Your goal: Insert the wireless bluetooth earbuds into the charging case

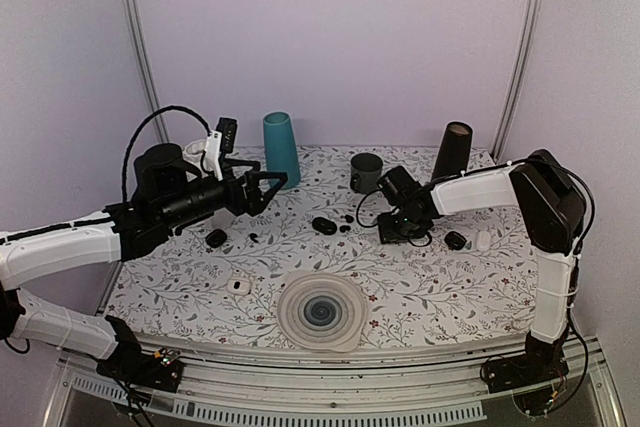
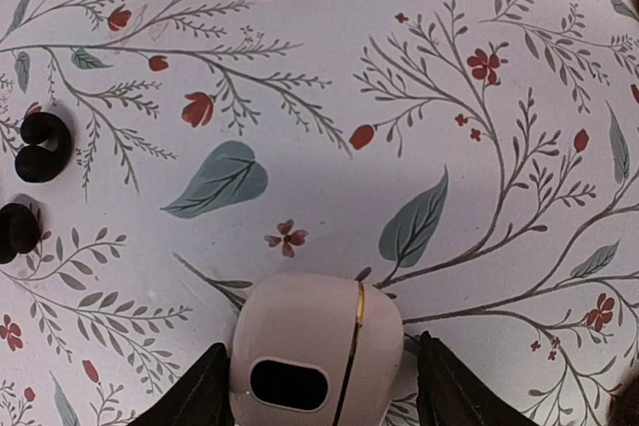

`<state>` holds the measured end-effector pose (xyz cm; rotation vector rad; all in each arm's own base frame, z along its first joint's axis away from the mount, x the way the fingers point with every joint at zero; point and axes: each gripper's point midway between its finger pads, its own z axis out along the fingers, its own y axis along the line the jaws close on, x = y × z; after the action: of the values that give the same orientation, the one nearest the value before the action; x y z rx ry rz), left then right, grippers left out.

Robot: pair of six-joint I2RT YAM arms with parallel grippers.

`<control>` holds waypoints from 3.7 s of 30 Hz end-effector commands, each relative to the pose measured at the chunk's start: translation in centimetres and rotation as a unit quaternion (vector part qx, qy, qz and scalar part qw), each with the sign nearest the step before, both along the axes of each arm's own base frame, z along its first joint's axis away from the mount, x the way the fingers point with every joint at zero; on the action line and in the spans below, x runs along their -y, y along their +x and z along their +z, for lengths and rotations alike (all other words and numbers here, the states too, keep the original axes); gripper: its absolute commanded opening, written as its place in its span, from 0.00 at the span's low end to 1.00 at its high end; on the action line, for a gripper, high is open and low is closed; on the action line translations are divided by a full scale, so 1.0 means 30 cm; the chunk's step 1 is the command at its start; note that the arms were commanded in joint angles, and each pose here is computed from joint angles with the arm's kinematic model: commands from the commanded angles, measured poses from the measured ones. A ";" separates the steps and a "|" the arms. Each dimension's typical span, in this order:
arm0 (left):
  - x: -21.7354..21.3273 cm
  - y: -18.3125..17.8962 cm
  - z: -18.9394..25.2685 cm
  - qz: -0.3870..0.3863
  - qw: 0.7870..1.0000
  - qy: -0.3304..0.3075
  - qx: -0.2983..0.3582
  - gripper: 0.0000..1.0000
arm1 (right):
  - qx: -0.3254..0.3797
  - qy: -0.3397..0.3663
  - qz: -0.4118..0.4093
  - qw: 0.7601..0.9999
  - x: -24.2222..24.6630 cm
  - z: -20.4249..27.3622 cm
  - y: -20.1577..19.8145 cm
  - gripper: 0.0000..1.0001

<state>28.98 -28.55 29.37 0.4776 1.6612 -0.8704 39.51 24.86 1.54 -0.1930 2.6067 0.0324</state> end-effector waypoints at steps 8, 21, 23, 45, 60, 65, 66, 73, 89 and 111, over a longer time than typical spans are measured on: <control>-0.022 0.031 -0.037 0.019 0.999 -0.004 -0.030 0.96 | 0.015 -0.009 0.027 0.999 -0.010 -0.009 0.000 0.32; 0.028 0.059 -0.106 0.005 0.996 -0.013 -0.089 0.95 | 0.102 0.050 0.125 0.986 -0.098 0.188 -0.082 0.21; 0.041 0.062 -0.124 -0.001 0.995 -0.016 -0.103 0.94 | 0.122 0.066 0.146 0.980 -0.128 0.238 -0.101 0.21; 0.213 0.067 -0.232 -0.087 0.971 -0.003 -0.223 0.79 | 0.296 0.111 0.331 0.889 -0.402 0.628 -0.358 0.22; 0.347 0.002 -0.264 -0.171 0.950 0.006 -0.260 0.67 | 0.328 0.084 0.345 0.876 -0.437 0.689 -0.375 0.22; 0.376 -0.016 -0.266 -0.194 0.944 -0.007 -0.267 0.65 | 0.327 0.080 0.348 0.875 -0.446 0.687 -0.380 0.22; 0.382 -0.020 -0.269 -0.198 0.942 -0.010 -0.270 0.65 | 0.328 0.080 0.349 0.874 -0.448 0.690 -0.381 0.22; 0.412 -0.038 -0.265 -0.217 0.936 -0.023 -0.278 0.57 | 0.329 0.077 0.352 0.873 -0.459 0.692 -0.380 0.22; 0.436 -0.051 -0.249 -0.236 0.930 -0.041 -0.280 0.09 | 0.320 0.064 0.363 0.873 -0.477 0.663 -0.389 0.23; 0.295 -0.077 -0.003 -0.214 0.964 -0.090 -0.129 0.00 | 0.305 0.269 0.325 0.854 -0.401 0.870 -0.455 0.92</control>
<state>26.71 -38.53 26.71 0.6172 1.8486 -1.4764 27.02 37.08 25.10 -0.7984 1.7444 0.5898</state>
